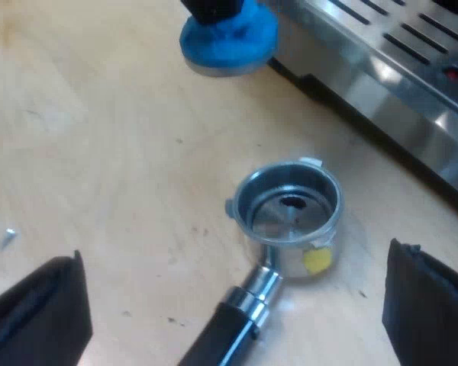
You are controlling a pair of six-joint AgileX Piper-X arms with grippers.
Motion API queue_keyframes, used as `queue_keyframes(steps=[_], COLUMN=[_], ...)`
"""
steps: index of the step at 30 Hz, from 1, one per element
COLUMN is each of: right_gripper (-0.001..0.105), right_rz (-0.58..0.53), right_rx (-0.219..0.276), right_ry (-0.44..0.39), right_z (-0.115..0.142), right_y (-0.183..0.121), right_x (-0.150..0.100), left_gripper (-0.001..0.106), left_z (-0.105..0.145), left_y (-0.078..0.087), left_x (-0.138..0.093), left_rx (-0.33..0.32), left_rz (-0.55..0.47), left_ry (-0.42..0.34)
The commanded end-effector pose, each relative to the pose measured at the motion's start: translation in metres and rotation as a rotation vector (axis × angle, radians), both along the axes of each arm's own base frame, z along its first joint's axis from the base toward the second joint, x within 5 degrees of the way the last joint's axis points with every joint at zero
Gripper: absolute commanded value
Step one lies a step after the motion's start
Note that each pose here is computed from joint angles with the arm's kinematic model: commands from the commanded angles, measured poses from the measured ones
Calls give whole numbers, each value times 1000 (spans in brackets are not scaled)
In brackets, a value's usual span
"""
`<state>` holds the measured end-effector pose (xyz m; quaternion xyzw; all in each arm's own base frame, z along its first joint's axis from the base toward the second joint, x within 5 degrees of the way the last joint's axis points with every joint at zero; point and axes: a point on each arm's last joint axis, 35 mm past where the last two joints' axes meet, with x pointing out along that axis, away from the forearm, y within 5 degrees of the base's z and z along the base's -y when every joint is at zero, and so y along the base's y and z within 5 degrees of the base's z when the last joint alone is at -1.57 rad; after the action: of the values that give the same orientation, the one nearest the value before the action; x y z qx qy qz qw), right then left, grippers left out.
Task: Grind coffee beans and then tamp
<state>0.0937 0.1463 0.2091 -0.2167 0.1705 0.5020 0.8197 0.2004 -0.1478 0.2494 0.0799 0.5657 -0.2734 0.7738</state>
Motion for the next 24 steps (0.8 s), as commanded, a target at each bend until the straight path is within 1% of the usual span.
queue_keyframes(steps=[1,3,5,8,14,15,17,24], right_gripper=[79,79,79,79,79,79,79,79], right_rz=[24,24,53,81,108,110,114,142], right_rx=[1,-8,-16,-9,10,2,0,-1], right_ry=[4,10,36,52,58,65,70,87], right_z=[6,8,10,10,3,1,-3,-13], right_y=[7,12,21,33,52,54,57,64], right_x=[4,7,11,18,29,30,32,35], left_gripper=[0,0,0,0,0,0,0,0], left_z=[0,-2,-7,-12,-25,-25,-29,-36], left_y=[12,19,27,35,55,56,67,77], left_x=[-1,-1,-1,1,10,10,14,18], left_rx=[4,7,16,27,12,12,7,1], left_rz=[49,72,105,141,236,240,286,319], left_ry=[4,8,16,23,1,1,-5,-29])
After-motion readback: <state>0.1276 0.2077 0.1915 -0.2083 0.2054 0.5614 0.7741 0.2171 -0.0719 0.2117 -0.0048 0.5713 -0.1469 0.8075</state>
